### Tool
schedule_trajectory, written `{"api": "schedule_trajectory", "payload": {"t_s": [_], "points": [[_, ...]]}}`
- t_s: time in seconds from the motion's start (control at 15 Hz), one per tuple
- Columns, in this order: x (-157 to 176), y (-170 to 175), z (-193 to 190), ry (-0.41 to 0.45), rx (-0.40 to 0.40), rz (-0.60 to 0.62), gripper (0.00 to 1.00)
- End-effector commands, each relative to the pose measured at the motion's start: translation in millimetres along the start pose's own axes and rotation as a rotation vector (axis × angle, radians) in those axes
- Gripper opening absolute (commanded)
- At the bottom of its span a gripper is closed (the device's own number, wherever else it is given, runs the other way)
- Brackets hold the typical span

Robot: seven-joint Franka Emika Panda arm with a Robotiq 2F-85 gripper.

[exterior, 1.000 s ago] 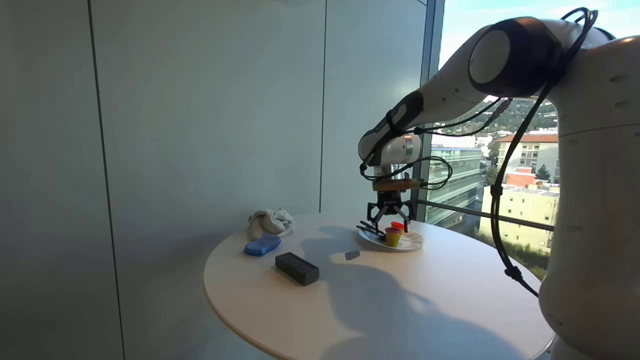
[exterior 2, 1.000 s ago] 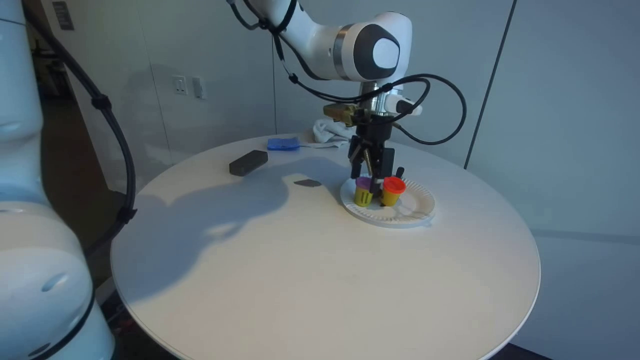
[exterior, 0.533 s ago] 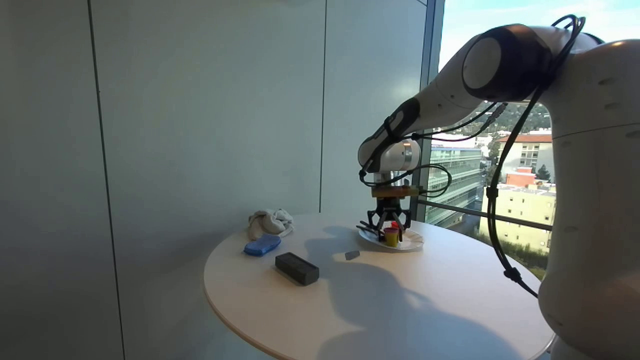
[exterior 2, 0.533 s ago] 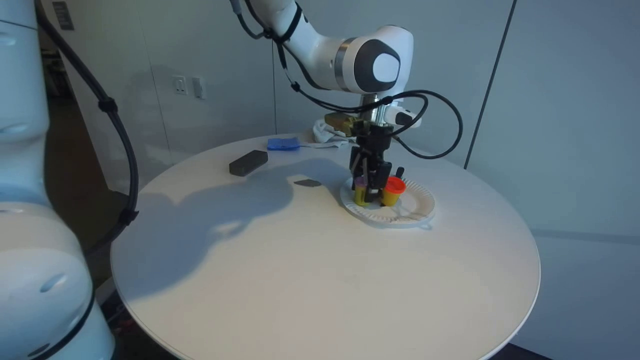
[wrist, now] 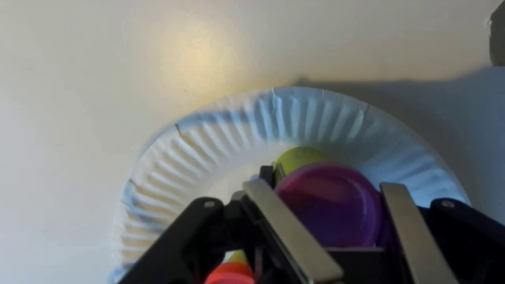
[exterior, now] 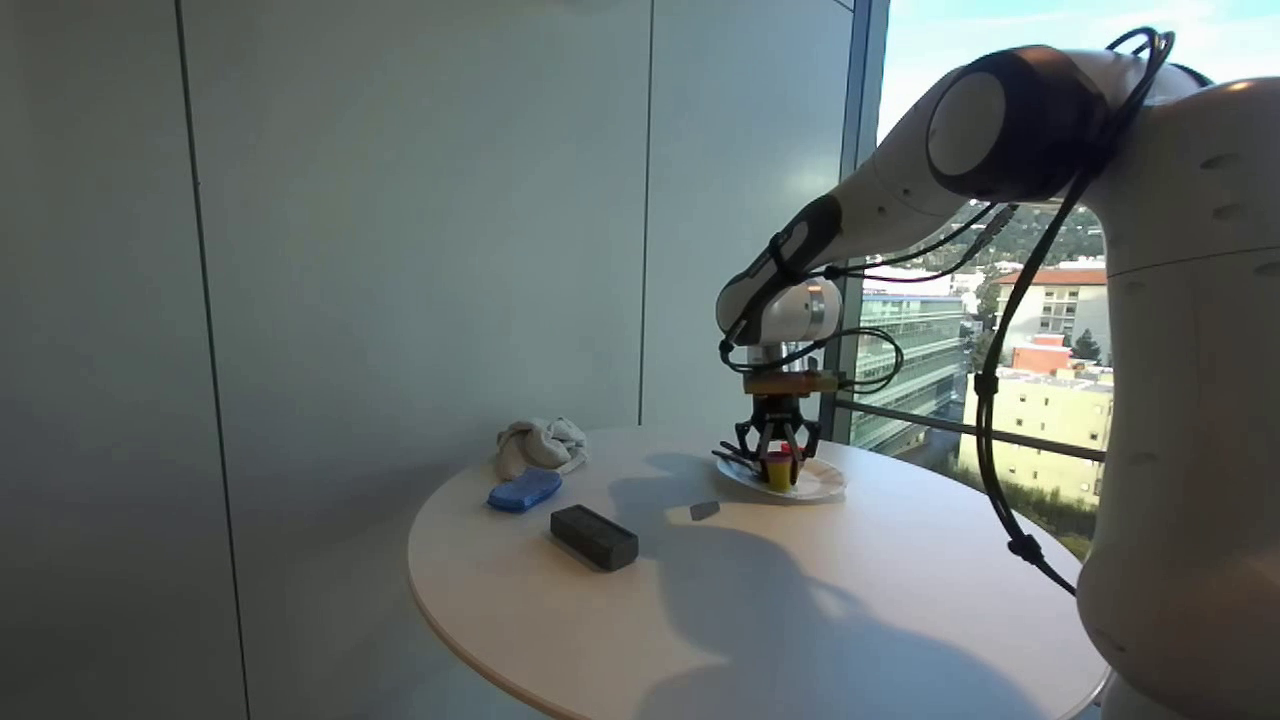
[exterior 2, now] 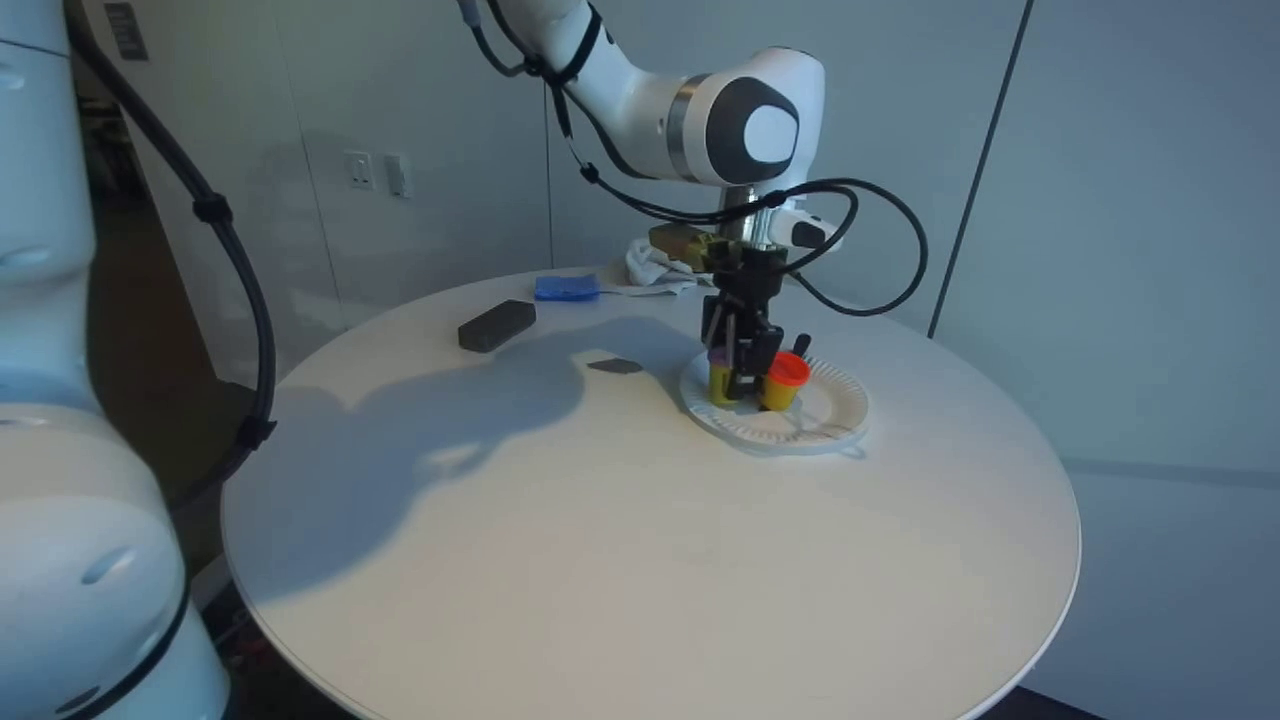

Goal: Take all the things off of the plate

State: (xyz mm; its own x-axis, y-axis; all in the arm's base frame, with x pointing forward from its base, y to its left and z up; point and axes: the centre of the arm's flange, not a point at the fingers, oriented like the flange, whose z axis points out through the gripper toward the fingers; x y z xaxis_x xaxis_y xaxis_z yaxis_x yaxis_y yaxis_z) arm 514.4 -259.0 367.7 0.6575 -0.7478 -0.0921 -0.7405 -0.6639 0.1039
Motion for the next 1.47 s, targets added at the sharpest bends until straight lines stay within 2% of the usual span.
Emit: {"api": "schedule_trajectory", "payload": {"t_s": [0.0, 0.4, 0.6, 0.8, 0.93, 1.2, 1.4], "points": [[-32, 14, -48, 0.089, 0.02, -0.053, 0.2], [-116, 8, -143, 0.252, 0.06, -0.311, 0.2], [-156, -7, -158, 0.336, 0.108, -0.437, 0.2], [-199, -29, -144, 0.348, 0.078, -0.598, 0.2], [-213, -49, -129, 0.328, 0.06, -0.709, 0.2], [-223, -80, -91, 0.277, 0.037, -0.933, 0.2], [-221, -90, -64, 0.207, 0.054, -1.091, 0.2]]}}
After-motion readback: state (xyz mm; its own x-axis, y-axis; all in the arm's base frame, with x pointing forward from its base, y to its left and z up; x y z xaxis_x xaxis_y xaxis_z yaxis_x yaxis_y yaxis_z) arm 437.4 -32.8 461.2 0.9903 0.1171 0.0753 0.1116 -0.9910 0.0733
